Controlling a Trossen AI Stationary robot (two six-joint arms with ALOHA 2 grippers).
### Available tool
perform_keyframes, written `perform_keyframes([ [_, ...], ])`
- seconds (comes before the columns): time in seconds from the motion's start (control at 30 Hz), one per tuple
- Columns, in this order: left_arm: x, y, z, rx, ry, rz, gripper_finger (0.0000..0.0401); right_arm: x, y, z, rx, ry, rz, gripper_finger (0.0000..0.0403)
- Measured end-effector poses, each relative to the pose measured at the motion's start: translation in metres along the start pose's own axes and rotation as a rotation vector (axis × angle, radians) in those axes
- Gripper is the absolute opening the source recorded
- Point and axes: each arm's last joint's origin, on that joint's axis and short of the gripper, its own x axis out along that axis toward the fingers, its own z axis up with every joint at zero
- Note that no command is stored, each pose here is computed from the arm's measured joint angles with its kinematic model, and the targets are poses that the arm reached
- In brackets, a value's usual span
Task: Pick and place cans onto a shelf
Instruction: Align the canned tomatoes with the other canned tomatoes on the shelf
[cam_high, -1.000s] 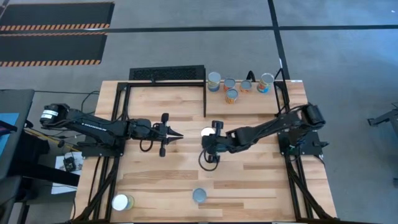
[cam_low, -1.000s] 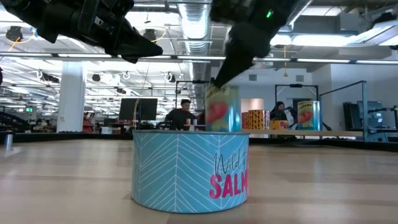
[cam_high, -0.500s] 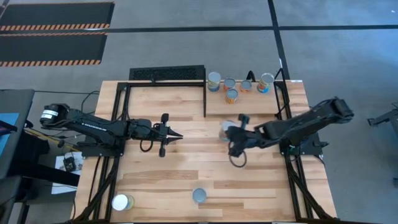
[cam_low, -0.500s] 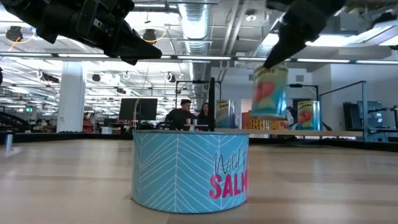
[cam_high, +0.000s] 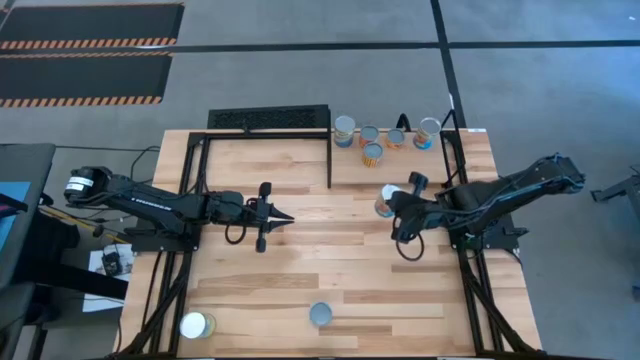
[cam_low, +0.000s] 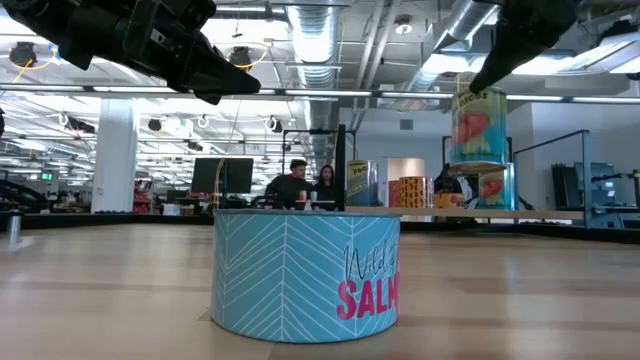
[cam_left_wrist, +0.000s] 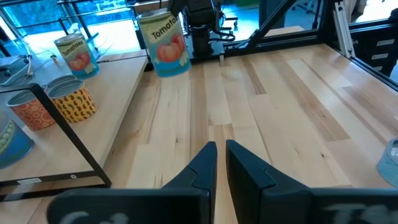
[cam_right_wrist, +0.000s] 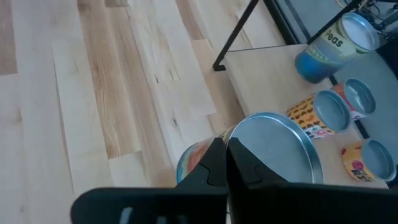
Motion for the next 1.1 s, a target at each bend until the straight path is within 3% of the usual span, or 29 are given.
perform_keyframes([
  [0.33,0.0,0.0,0.0,-0.001,0.003,-0.001,0.0025,-0.009,-0.022,-0.007,0.0,0.035,-0.043,0.0006],
  [0.8,0.0,0.0,0.0,-0.001,0.004,-0.001,0.0024,-0.002,-0.066,-0.015,0.049,0.156,-0.231,0.0004],
  [1.1,0.0,0.0,-0.001,-0.001,0.008,-0.001,0.0024,0.02,-0.101,-0.055,0.189,0.264,-0.392,0.0004],
])
